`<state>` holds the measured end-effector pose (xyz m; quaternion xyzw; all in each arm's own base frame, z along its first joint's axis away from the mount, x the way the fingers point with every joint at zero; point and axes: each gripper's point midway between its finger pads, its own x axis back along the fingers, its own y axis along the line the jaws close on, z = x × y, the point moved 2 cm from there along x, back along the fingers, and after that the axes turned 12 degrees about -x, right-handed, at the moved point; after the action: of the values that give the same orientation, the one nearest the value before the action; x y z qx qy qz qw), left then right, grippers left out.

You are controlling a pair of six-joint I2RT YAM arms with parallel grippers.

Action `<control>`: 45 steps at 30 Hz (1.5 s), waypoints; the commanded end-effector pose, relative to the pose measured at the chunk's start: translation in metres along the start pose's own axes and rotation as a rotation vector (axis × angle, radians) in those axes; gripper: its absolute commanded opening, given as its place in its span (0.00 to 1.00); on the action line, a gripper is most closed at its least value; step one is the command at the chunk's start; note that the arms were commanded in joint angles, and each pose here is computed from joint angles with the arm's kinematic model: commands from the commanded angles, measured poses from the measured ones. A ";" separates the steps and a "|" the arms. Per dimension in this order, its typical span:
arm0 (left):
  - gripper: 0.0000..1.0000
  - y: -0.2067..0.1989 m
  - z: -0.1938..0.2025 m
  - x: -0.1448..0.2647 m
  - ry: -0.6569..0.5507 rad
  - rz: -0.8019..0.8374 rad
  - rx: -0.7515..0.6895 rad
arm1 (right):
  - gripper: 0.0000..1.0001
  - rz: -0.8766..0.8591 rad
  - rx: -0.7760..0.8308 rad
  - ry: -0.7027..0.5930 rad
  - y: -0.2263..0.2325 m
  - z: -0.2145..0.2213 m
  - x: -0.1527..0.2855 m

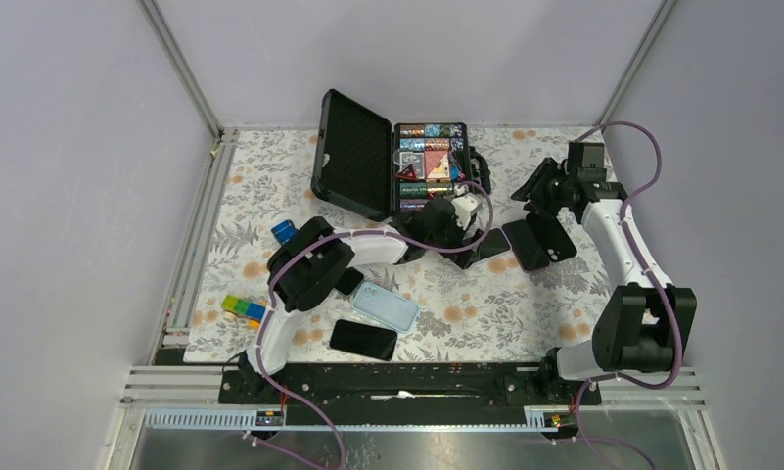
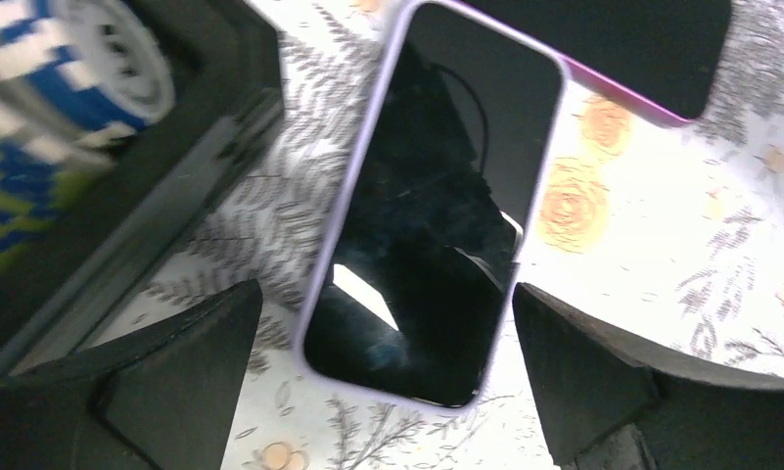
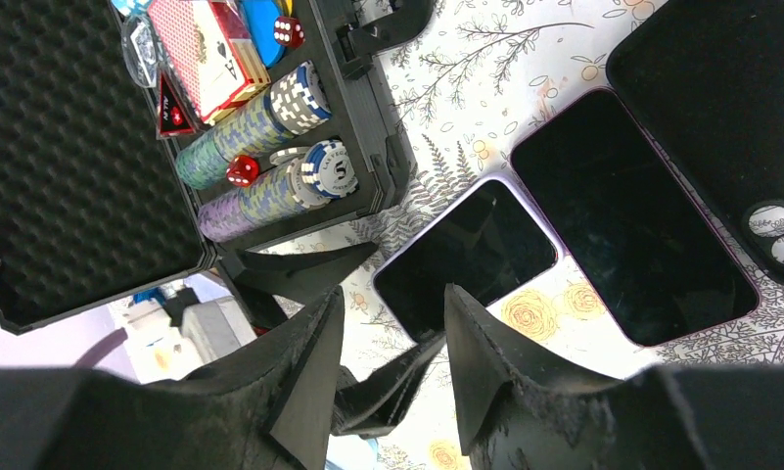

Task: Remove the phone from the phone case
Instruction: Pick up the phone at the center of the board.

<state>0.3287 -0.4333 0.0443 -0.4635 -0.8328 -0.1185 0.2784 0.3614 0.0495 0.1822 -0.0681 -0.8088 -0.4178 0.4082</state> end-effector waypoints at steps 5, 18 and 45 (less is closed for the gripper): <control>0.99 -0.045 0.016 0.001 0.002 0.259 -0.032 | 0.50 -0.067 0.021 -0.029 0.007 -0.004 0.019; 0.99 -0.043 0.070 -0.005 0.256 -0.044 -0.229 | 0.51 -0.089 0.007 -0.012 0.003 0.000 0.013; 0.27 -0.091 0.048 0.061 0.136 0.154 0.092 | 0.62 -0.126 -0.159 0.094 -0.064 0.080 -0.022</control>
<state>0.2411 -0.4119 0.0387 -0.4747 -0.8072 -0.1773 0.3028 0.3029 0.0606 0.0988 -0.0598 -0.7600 -0.4697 0.4451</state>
